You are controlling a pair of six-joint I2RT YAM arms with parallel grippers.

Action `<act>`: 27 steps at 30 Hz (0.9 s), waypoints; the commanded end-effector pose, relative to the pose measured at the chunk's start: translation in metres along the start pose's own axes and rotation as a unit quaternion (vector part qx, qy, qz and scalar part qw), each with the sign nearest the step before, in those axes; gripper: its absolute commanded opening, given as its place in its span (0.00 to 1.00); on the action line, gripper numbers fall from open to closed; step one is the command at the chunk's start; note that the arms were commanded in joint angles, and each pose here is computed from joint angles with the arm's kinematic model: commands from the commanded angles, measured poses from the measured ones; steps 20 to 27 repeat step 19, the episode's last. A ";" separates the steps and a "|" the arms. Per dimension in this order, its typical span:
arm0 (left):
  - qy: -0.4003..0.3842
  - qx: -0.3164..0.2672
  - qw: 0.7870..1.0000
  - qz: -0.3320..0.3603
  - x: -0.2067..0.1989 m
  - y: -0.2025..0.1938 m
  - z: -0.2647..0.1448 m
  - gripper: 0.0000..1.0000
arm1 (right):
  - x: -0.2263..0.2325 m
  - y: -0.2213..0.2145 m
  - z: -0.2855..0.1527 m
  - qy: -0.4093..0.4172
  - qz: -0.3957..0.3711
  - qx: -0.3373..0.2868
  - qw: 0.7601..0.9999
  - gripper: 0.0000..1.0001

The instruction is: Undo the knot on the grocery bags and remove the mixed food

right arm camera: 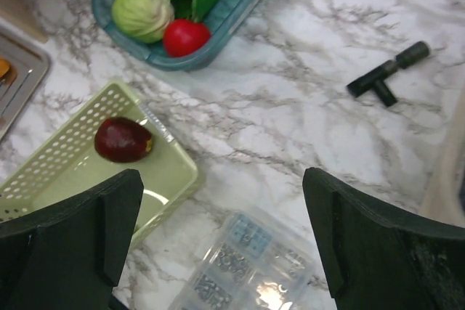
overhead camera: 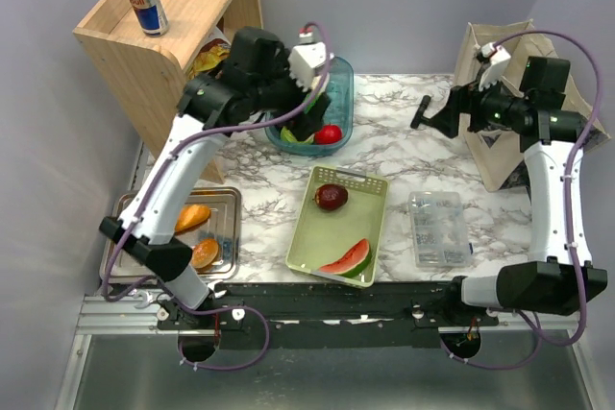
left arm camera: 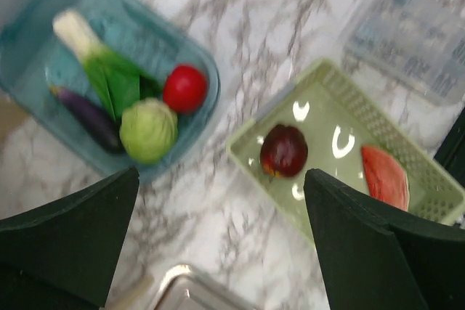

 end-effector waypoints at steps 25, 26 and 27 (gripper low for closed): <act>0.101 0.169 0.960 -0.197 0.023 -0.178 -0.093 0.99 | 0.055 -0.126 0.020 0.050 0.007 0.129 0.990 1.00; 0.101 0.169 0.960 -0.197 0.023 -0.178 -0.093 0.99 | 0.055 -0.126 0.020 0.050 0.007 0.129 0.990 1.00; 0.101 0.169 0.960 -0.197 0.023 -0.178 -0.093 0.99 | 0.055 -0.126 0.020 0.050 0.007 0.129 0.990 1.00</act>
Point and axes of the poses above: each gripper's point midway between its finger pads, its own z axis out along the fingers, its own x axis along the line the jaws close on, y = z × x, the point moved 5 cm from there along -z, back along the fingers, and after that the axes turned 5 degrees about -z, right-handed, at the moved point
